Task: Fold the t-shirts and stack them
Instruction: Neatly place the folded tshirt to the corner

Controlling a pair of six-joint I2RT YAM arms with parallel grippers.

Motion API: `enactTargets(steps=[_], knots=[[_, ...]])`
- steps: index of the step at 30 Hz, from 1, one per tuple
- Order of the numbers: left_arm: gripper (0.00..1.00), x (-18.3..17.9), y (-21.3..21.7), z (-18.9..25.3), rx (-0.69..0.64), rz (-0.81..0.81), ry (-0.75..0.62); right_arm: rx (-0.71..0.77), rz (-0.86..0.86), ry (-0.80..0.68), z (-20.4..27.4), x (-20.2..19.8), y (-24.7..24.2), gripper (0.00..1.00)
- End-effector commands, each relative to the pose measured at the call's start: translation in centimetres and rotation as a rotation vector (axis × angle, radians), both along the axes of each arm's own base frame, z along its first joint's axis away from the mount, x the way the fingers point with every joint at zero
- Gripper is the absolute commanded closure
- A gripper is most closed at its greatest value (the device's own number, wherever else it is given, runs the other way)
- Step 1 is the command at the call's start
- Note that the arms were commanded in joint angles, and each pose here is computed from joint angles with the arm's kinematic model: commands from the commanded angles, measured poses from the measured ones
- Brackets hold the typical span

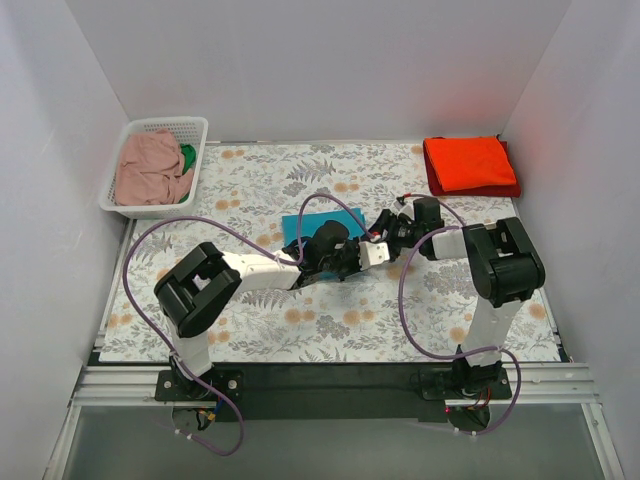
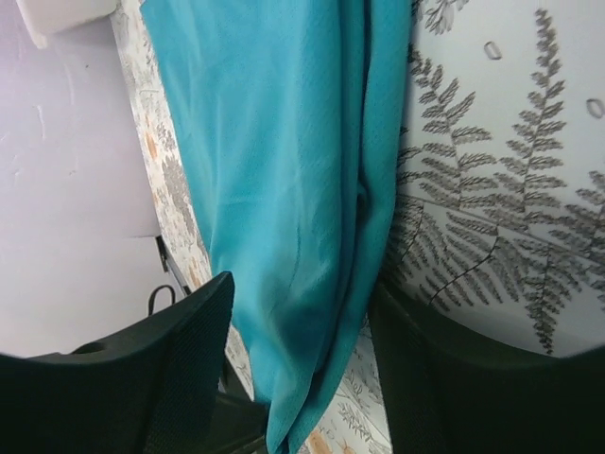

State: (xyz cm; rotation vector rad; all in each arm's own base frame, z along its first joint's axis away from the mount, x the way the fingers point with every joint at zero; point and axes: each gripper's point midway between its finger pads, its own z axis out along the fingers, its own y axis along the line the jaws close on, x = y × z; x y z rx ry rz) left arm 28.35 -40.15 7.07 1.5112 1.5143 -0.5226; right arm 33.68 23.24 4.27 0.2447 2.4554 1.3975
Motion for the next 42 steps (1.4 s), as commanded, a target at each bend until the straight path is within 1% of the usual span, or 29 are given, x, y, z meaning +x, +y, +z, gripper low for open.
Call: enactTargets(steps=[1, 2, 4, 5, 11, 16, 21, 22, 23, 24, 25, 26, 27, 28, 29, 30, 31, 32, 33, 34, 35, 36, 37, 38, 39, 40, 41, 42], knots=[[1.00, 0.4, -0.9, 4.7, -0.090, -0.015, -0.037, -0.032, -0.072, 0.014, -1.7, 1.2, 0.0, 0.36], [1.00, 0.3, -1.0, 4.7, -0.092, -0.019, -0.031, -0.032, -0.085, 0.029, -2.3, 1.4, 0.0, 0.37], [1.00, 0.2, -1.0, 4.7, -0.094, -0.022, -0.023, -0.027, -0.097, 0.014, -2.4, 2.1, 0.2, 0.41], [1.00, 0.1, -1.0, 4.6, -0.091, -0.025, -0.019, -0.027, -0.102, 0.036, -3.2, 2.2, 0.3, 0.42], [1.00, 0.0, -1.1, 4.7, -0.096, -0.031, -0.014, -0.035, -0.132, 0.046, -4.6, 3.7, 0.8, 0.45], [1.00, 0.0, -1.3, 4.6, -0.098, -0.031, -0.005, -0.041, -0.150, 0.072, -5.7, 3.6, 1.6, 0.48], [1.00, 0.1, -1.4, 4.4, -0.102, -0.027, 0.008, -0.057, -0.162, 0.095, -7.4, 3.9, 1.8, 0.54], [1.00, 0.0, -1.4, 4.4, -0.102, -0.027, 0.009, -0.056, -0.156, 0.096, -7.5, 3.9, 2.0, 0.57], [1.00, 0.1, -1.3, 4.3, -0.099, -0.022, 0.011, -0.057, -0.150, 0.094, -7.6, 3.8, 2.0, 0.67], [1.00, 0.3, -1.2, 4.5, -0.103, -0.009, 0.022, -0.054, -0.141, 0.079, -7.3, 4.0, 2.1, 0.74], [1.00, 0.7, -1.2, 5.3, -0.115, 0.003, 0.023, -0.054, -0.128, 0.063, -7.0, 4.1, 2.2, 0.89], [0.86, 0.6, -0.8, 5.6, -0.112, 0.011, 0.049, -0.053, -0.116, 0.030, -6.2, 4.4, 2.3, 0.97], [0.77, 0.6, -0.5, 6.3, -0.127, 0.018, 0.072, -0.057, -0.097, -0.019, -5.4, 5.0, 2.3, 0.99], [0.67, 1.2, 0.4, 7.1, -0.152, 0.055, 0.111, -0.077, -0.080, -0.024, -5.0, 4.9, 2.3, 0.99], [0.51, 0.9, 1.3, 8.8, -0.169, 0.072, 0.129, -0.084, -0.070, -0.062, -3.7, 5.3, 2.2, 0.99], [0.43, 0.8, 2.0, 9.5, -0.178, 0.088, 0.149, -0.124, -0.038, -0.117, -3.3, 5.7, 1.9, 0.99], [0.34, 1.2, 3.2, 10.4, -0.195, 0.125, 0.174, -0.140, -0.026, -0.169, -2.1, 6.9, 1.9, 0.99], [0.23, 0.5, 4.6, 11.3, -0.191, 0.145, 0.198, -0.176, -0.001, -0.161, -1.5, 6.8, 1.5, 0.99], [0.12, 0.9, 5.8, 11.9, -0.201, 0.183, 0.208, -0.242, 0.042, -0.236, -1.4, 7.4, 1.1, 0.99], [0.12, 0.9, 6.6, 12.4, -0.217, 0.221, 0.236, -0.268, 0.052, -0.304, 0.3, 9.1, 1.1, 0.99], [0.12, 0.6, 7.7, 13.2, -0.221, 0.249, 0.247, -0.324, 0.086, -0.292, 0.1, 8.7, 0.4, 0.99], [0.11, 1.3, 8.9, 13.4, -0.226, 0.298, 0.256, -0.391, 0.086, -0.331, 0.3, 9.7, -0.4, 0.99], [0.11, 2.0, 9.8, 13.5, -0.223, 0.358, 0.253, -0.456, 0.124, -0.407, 0.8, 10.6, -1.1, 0.99], [0.10, 2.1, 10.7, 13.3, -0.217, 0.413, 0.285, -0.494, 0.124, -0.443, 1.8, 11.7, -1.6, 0.99], [0.10, 2.8, 11.6, 13.8, -0.219, 0.464, 0.280, -0.550, 0.114, -0.442, 1.8, 12.3, -3.0, 0.99], [0.10, 3.2, 12.9, 12.9, -0.176, 0.537, 0.288, -0.592, 0.133, -0.476, 1.9, 12.9, -3.8, 0.99], [0.09, 3.5, 13.5, 12.5, -0.160, 0.584, 0.308, -0.612, 0.120, -0.516, 3.4, 14.3, -4.2, 0.99], [0.09, 4.1, 14.0, 12.2, -0.142, 0.619, 0.324, -0.634, 0.130, -0.511, 3.4, 14.7, -5.4, 0.99]])
